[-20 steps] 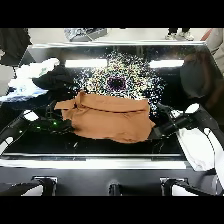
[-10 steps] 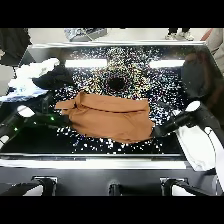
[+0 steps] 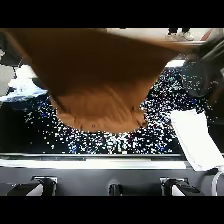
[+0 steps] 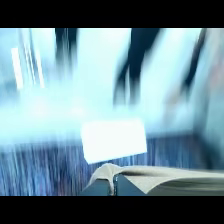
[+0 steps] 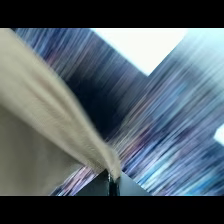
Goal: Fold the shirts.
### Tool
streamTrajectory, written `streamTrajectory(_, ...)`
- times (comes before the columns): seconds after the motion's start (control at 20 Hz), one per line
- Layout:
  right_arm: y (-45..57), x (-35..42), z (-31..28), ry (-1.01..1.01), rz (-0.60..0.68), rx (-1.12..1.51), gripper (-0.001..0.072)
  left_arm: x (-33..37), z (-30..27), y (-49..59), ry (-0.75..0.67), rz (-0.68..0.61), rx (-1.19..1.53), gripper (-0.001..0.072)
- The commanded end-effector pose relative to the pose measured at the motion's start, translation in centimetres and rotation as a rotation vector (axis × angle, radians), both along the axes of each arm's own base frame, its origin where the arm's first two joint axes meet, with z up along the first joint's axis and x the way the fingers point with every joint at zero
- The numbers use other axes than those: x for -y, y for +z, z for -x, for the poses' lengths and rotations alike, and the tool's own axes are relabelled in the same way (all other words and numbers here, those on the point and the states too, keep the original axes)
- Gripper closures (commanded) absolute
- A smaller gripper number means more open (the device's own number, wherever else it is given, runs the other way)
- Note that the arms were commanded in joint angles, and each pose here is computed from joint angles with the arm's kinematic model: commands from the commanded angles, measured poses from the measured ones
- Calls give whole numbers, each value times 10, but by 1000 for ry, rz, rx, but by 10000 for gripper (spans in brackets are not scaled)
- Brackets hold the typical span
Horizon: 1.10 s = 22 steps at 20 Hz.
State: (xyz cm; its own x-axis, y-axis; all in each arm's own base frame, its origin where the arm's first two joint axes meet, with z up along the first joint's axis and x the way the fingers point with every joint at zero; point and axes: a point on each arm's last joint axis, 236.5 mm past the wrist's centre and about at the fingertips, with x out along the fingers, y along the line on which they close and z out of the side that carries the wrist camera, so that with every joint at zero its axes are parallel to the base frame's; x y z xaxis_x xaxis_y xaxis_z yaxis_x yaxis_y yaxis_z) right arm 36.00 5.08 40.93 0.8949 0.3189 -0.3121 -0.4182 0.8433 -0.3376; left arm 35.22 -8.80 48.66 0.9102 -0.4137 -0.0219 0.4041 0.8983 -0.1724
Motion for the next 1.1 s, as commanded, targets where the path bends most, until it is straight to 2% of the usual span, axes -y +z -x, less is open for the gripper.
streamTrajectory(0.0, 177, 15, 119, -166, 11, 574, 674, -14, 122, 134, 88, 58, 381, 681)
streamTrajectory(0.1, 185, 10, 149, -162, 13, 613, 674, -14, 154, 148, 95, 94, 452, 681)
streamTrajectory(0.25, 185, 6, 162, -157, -19, 607, 674, -19, 182, 161, 107, 157, 530, 681)
streamTrajectory(0.5, 177, 9, 142, -160, -71, 556, 674, -31, 162, 156, 165, 127, 514, 681)
streamTrajectory(0.6, 150, 12, 111, -157, -92, 429, 674, -35, 129, 134, 180, 91, 415, 681)
streamTrajectory(0.7, 85, 13, 61, -143, -100, 166, 674, -41, 72, 88, 196, 52, 245, 680)
streamTrajectory(0.9, -102, 19, -52, -109, -122, -405, 674, -59, -73, -72, 214, 26, -189, 679)
streamTrajectory(1.05, -229, 1, -124, -81, -146, -652, 674, -66, -159, -200, 206, 36, -469, 679)
